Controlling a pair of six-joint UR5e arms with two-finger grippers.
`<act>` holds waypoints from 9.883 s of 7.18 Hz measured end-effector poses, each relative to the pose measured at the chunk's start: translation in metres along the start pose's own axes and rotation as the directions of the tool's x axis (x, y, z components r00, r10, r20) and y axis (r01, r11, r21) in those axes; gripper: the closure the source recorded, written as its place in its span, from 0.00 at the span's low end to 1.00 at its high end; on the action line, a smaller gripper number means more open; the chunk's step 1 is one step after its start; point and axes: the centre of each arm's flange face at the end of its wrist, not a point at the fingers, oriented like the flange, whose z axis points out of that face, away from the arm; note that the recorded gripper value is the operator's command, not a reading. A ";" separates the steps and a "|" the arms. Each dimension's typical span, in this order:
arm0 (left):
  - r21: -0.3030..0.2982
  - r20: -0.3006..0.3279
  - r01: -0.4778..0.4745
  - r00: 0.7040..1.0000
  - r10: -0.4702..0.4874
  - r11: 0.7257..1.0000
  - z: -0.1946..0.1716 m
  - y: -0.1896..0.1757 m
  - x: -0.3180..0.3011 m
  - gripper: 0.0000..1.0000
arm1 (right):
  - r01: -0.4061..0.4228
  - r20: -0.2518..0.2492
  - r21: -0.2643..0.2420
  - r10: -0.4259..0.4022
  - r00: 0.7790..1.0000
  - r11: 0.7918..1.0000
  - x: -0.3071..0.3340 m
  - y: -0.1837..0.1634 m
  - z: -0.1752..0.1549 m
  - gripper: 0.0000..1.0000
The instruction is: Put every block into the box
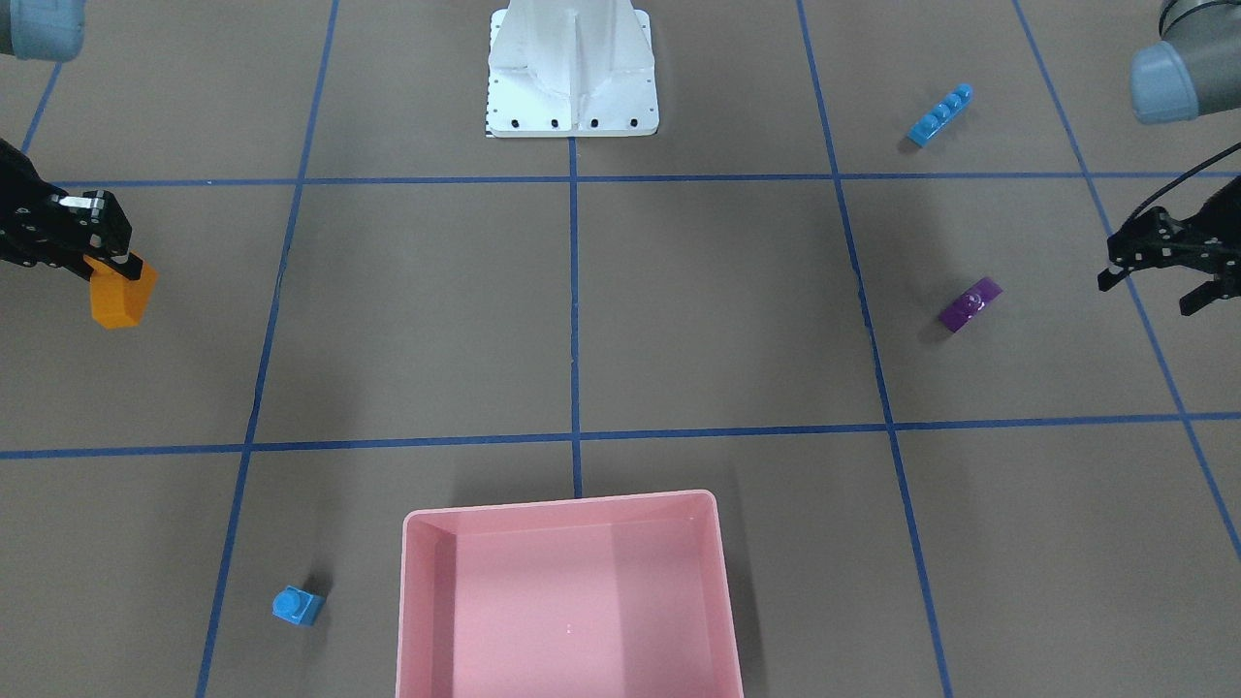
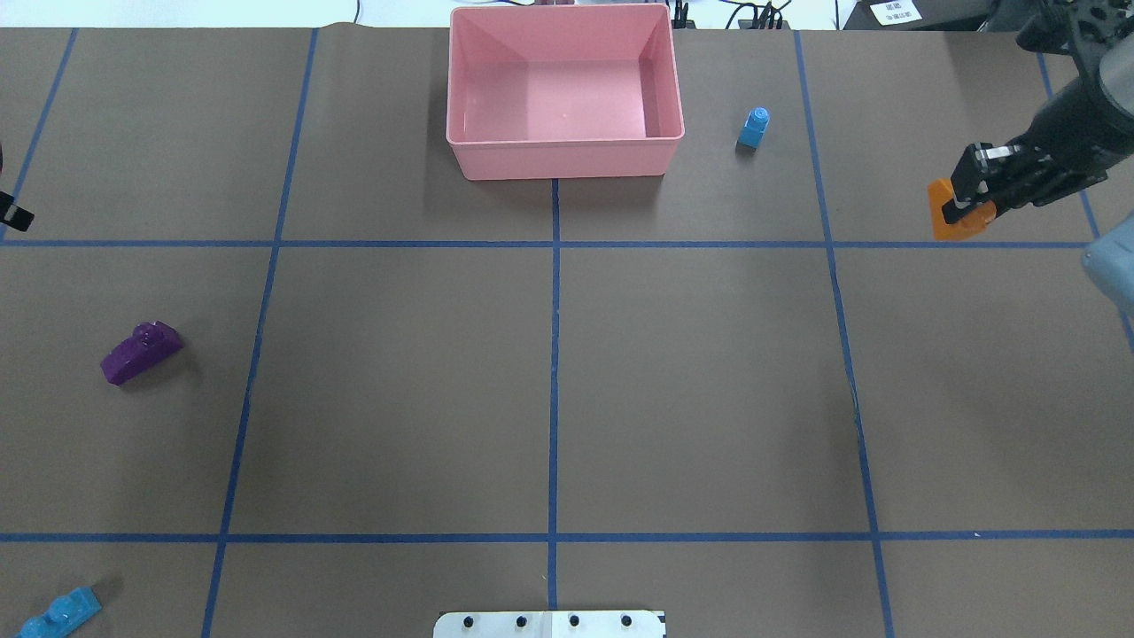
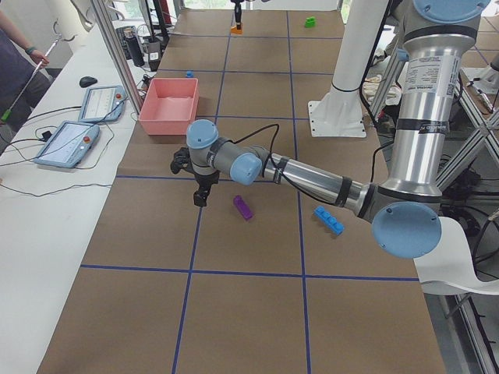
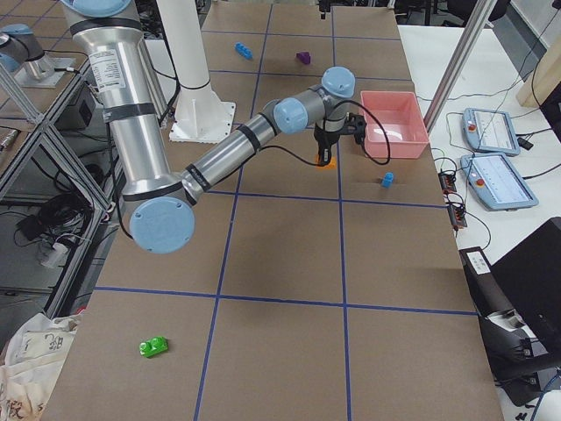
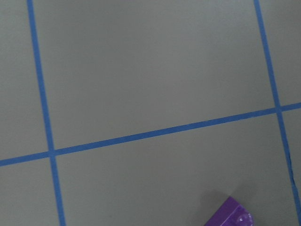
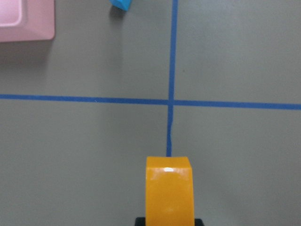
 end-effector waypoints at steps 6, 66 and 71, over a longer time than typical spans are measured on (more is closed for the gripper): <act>-0.082 0.028 -0.253 0.966 0.256 0.964 0.105 0.030 0.084 0.00 | -0.082 0.012 0.078 0.081 0.997 0.994 -0.201 -0.123 0.004 1.00; 0.186 0.051 0.372 0.920 -0.387 0.909 0.056 -0.327 0.323 0.00 | 0.133 -0.035 0.276 -0.128 0.991 0.952 -0.225 -0.254 0.094 1.00; 0.078 0.169 0.172 0.969 -0.183 0.982 0.045 -0.122 0.170 0.00 | 0.100 -0.047 0.330 -0.089 0.995 0.939 -0.295 -0.230 0.138 0.01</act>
